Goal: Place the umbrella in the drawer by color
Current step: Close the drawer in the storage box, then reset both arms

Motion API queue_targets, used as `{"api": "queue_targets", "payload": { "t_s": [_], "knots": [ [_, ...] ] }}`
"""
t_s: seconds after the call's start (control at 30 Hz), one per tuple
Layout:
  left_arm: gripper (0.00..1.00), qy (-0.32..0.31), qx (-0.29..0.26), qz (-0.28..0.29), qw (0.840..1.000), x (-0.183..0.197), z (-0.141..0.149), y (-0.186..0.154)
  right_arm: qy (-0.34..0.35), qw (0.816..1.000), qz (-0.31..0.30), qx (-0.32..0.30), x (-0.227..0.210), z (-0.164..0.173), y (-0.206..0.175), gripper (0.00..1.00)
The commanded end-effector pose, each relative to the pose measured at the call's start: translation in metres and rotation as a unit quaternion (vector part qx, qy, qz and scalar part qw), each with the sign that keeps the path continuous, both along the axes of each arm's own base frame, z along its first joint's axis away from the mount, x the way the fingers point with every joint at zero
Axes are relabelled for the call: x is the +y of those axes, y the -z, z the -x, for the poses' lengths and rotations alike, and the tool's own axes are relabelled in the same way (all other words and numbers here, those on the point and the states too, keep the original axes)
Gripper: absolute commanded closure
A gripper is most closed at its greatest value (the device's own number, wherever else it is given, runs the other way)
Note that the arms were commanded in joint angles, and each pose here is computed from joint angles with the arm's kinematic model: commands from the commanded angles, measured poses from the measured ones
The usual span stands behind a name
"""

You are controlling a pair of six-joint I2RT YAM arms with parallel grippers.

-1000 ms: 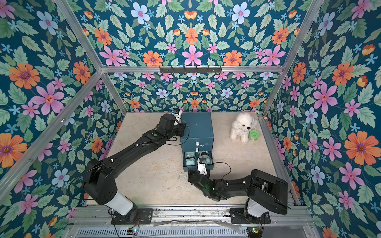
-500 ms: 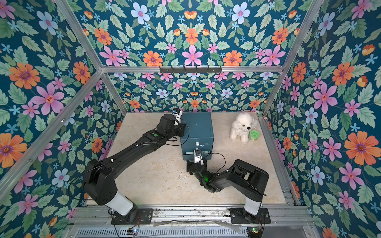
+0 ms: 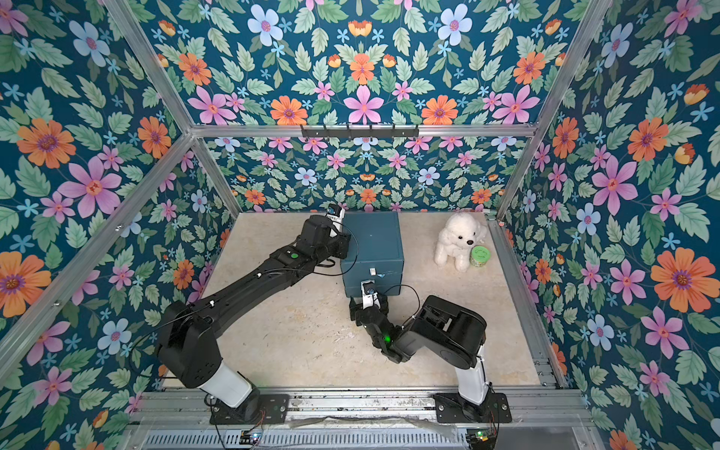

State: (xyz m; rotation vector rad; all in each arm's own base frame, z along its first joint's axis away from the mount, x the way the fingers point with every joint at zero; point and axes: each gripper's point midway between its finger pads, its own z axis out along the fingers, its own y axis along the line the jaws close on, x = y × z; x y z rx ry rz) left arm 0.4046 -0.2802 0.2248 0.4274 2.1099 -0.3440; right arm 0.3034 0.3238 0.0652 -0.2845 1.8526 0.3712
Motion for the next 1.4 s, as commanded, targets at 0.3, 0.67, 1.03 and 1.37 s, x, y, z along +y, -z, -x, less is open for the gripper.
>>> {"api": "queue_targets", "payload": {
  "t_s": [0.3, 0.67, 1.03, 1.37],
  "knots": [
    [0.5, 0.037, 0.132, -0.072, 0.988, 0.018, 0.05, 0.046, 0.056, 0.998, -0.038, -0.004, -0.06, 0.058, -0.096, 0.01],
    [0.16, -0.061, -0.027, 0.045, 0.997, 0.048, 0.039, -0.087, 0.17, 0.963, -0.19, -0.089, -0.211, 0.094, -0.202, 0.01],
    [0.01, -0.28, -0.258, 0.027, 0.924, 0.173, 0.067, -0.143, 0.333, 0.935, -0.109, -0.047, -0.297, 0.041, -0.16, 0.01],
    [0.01, -0.477, -0.193, -0.107, 0.851, 0.306, 0.061, -0.003, 0.51, 0.859, -0.005, -0.044, -0.399, 0.019, -0.094, 0.01]
  ]
}}
